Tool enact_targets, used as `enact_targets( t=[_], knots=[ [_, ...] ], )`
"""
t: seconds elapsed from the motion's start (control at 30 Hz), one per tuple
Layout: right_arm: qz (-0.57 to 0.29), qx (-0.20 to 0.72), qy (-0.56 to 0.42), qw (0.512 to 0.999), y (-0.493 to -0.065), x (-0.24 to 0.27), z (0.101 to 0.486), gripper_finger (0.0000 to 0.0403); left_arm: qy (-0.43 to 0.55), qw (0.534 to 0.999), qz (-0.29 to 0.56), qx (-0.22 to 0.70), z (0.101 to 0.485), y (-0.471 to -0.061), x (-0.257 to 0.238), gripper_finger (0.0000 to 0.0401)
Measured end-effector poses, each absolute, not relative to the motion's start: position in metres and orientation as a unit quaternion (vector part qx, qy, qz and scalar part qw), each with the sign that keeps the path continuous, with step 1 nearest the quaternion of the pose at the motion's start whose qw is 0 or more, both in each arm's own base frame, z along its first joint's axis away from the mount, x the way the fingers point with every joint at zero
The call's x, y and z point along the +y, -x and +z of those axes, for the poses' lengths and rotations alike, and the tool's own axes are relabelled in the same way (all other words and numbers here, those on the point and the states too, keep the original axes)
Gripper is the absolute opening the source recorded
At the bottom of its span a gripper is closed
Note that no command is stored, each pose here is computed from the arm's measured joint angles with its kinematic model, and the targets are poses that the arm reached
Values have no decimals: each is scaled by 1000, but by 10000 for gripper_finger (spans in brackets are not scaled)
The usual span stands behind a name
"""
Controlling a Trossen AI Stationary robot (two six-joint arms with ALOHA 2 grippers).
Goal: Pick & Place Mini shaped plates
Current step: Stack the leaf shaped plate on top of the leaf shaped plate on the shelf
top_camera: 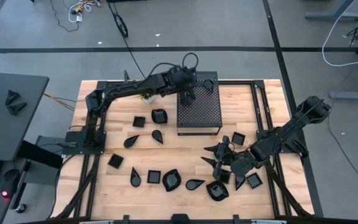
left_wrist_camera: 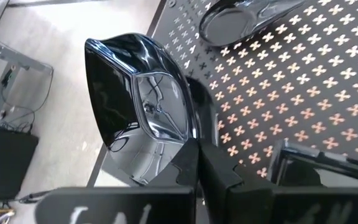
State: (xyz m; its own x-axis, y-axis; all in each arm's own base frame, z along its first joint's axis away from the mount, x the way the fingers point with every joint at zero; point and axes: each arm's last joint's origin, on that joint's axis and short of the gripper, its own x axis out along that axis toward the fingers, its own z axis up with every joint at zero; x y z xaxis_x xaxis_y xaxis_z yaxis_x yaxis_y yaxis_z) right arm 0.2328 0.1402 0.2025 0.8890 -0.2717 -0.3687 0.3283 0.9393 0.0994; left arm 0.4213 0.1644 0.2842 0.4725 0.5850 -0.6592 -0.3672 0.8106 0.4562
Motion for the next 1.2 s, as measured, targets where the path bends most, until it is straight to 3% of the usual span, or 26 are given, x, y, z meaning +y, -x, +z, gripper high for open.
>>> enact_targets(
  t=[1.2],
  knots=[
    [-154,179,-72,969,-233,140,202,204,-101,862,257,424,284,-421,165,16]
  ],
)
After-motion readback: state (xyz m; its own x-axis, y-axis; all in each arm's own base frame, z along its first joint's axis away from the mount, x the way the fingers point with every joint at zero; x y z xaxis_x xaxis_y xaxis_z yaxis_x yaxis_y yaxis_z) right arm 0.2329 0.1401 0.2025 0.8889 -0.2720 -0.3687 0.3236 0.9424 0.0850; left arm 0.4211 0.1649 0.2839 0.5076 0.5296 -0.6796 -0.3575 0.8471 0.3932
